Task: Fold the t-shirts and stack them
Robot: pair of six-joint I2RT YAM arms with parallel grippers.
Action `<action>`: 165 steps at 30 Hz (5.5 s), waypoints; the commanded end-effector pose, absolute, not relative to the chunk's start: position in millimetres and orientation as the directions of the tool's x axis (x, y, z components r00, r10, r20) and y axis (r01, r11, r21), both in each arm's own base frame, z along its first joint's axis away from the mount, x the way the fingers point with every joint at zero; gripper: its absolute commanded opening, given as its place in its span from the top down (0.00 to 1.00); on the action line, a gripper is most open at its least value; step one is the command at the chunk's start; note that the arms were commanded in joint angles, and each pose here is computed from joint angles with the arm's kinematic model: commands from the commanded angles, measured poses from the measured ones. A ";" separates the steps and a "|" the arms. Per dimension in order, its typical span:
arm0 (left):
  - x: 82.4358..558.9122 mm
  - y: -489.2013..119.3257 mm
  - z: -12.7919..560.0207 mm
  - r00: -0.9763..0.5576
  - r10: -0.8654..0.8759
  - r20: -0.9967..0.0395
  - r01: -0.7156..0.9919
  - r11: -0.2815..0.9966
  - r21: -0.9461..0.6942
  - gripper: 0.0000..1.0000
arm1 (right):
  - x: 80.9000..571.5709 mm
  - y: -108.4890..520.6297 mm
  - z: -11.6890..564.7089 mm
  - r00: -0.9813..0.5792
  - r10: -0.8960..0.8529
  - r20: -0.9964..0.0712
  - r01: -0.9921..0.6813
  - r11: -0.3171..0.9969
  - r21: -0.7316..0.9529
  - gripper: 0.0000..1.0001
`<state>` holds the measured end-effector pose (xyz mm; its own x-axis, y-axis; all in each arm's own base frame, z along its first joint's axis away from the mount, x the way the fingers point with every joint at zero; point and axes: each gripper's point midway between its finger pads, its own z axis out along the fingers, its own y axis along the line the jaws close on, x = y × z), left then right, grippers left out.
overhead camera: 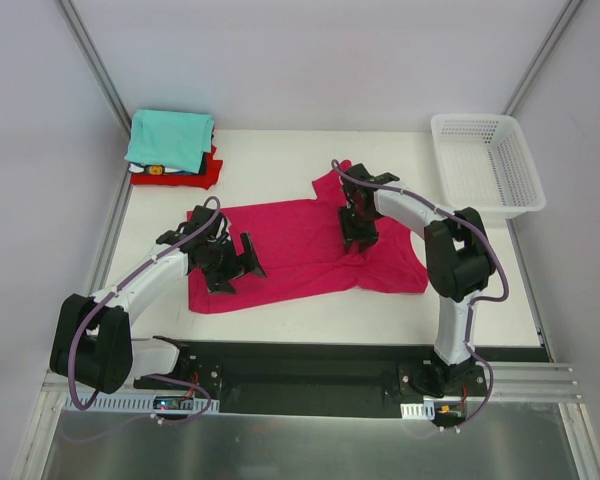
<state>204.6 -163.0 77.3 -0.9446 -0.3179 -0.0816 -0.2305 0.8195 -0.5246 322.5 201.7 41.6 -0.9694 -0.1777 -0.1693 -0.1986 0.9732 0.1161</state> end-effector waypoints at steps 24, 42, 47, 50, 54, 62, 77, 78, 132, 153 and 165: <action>201.5 -167.6 80.1 -0.951 -0.301 -0.074 -0.219 0.820 -0.528 0.01 | 336.4 226.2 76.6 -0.951 -0.212 -0.226 -0.245 0.961 0.128 0.90; 201.0 -167.7 79.0 -0.953 -0.296 -0.072 -0.215 0.823 -0.526 0.01 | 325.0 275.1 52.8 -0.946 -0.269 -0.183 -0.301 0.938 0.175 0.91; 200.5 -168.3 79.5 -0.954 -0.291 -0.071 -0.212 0.822 -0.529 0.01 | 327.3 278.4 44.4 -0.945 -0.281 -0.169 -0.308 0.937 0.163 0.91; 200.3 -168.7 80.0 -0.955 -0.289 -0.071 -0.209 0.821 -0.532 0.01 | 328.3 275.4 40.3 -0.945 -0.285 -0.163 -0.309 0.940 0.147 0.83; 199.8 -168.5 79.2 -0.955 -0.288 -0.069 -0.209 0.822 -0.531 0.01 | 327.3 272.6 41.6 -0.941 -0.294 -0.166 -0.317 0.938 0.138 0.53; 201.0 -169.8 80.4 -0.957 -0.280 -0.071 -0.200 0.822 -0.534 0.01 | 344.5 252.6 71.8 -0.934 -0.261 -0.242 -0.297 0.946 0.126 0.39; 202.9 -172.2 81.9 -0.959 -0.274 -0.071 -0.195 0.821 -0.537 0.01 | 370.3 188.1 71.3 -0.955 -0.183 -0.232 -0.213 0.971 0.110 0.43; 202.4 -172.3 81.6 -0.959 -0.274 -0.069 -0.196 0.821 -0.537 0.01 | 371.8 187.3 66.6 -0.956 -0.183 -0.230 -0.213 0.971 0.109 0.43; 199.8 -174.4 79.2 -0.961 -0.268 -0.063 -0.196 0.826 -0.529 0.01 | 379.8 168.8 68.4 -0.963 -0.152 -0.222 -0.174 0.981 0.083 0.99; 199.6 -175.9 78.2 -0.963 -0.261 -0.062 -0.191 0.829 -0.525 0.01 | 386.6 164.2 76.2 -0.961 -0.148 -0.234 -0.166 0.984 0.062 0.98; 205.1 -174.9 86.8 -0.957 -0.269 -0.105 -0.175 0.830 -0.530 0.01 | 387.7 163.8 105.4 -0.937 -0.126 -0.326 -0.163 0.983 0.089 0.04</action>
<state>195.7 -172.1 70.9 -0.9603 -0.2750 -0.0465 -0.2128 0.8302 -0.5153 378.7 164.5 51.2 -0.9704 -0.1462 -0.1921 -0.1621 0.9843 0.0697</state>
